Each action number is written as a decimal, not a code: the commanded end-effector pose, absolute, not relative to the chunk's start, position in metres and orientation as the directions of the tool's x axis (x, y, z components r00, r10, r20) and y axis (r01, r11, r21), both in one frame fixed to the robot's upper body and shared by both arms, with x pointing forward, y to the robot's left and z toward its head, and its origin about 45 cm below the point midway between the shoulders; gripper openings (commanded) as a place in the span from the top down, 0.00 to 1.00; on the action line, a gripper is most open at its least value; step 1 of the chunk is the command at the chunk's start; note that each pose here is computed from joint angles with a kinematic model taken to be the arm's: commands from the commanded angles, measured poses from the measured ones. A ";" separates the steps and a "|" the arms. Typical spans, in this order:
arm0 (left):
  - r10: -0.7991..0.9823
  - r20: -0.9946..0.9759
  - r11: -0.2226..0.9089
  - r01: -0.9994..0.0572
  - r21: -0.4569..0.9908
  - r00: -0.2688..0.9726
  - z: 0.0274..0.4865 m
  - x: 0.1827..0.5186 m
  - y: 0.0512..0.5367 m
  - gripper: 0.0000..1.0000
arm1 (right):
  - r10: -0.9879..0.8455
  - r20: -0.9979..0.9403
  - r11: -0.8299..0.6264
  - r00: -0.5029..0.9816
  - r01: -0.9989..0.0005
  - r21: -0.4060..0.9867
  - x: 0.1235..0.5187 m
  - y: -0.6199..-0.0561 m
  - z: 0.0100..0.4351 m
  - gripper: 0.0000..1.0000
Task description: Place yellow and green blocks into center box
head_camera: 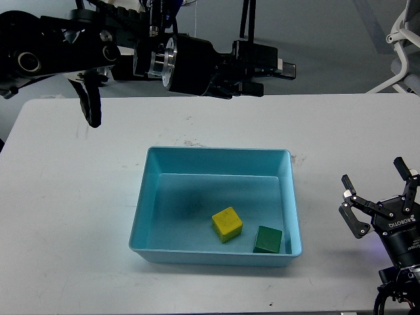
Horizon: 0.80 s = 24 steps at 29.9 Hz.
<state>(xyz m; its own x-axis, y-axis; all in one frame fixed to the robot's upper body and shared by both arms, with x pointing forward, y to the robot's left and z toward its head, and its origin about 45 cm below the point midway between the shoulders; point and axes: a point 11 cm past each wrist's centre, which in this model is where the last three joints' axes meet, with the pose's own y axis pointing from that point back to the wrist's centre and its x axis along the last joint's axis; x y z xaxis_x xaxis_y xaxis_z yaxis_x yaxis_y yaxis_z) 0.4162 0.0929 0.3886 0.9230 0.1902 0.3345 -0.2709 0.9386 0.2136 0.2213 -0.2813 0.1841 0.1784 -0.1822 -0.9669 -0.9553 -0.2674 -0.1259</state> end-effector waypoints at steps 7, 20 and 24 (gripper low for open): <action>0.556 0.157 0.831 -0.541 -0.129 0.816 0.413 0.471 0.162 0.04 | -0.185 -0.966 -0.268 0.180 -0.955 -0.127 0.222 -0.281 0.185 0.00; 0.699 -0.364 0.493 -0.784 -0.378 0.615 0.367 0.477 0.260 0.01 | -0.202 -0.960 -0.222 0.193 -0.964 -0.147 0.226 -0.295 0.191 0.00; 0.729 -0.416 0.393 -0.830 -0.396 0.544 0.359 0.472 0.302 0.01 | -0.204 -0.960 -0.219 0.192 -0.965 -0.146 0.227 -0.296 0.191 0.00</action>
<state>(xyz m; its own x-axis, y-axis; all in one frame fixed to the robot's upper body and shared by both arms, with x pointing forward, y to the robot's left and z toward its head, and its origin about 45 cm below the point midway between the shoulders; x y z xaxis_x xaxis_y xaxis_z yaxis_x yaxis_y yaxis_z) 0.4762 0.2730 0.3660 0.5941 0.7100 -0.3780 -0.7983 0.4628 -0.3854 0.2264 -0.2955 0.1911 0.1929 -0.2032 -0.9599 -0.9640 -0.2216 -0.1468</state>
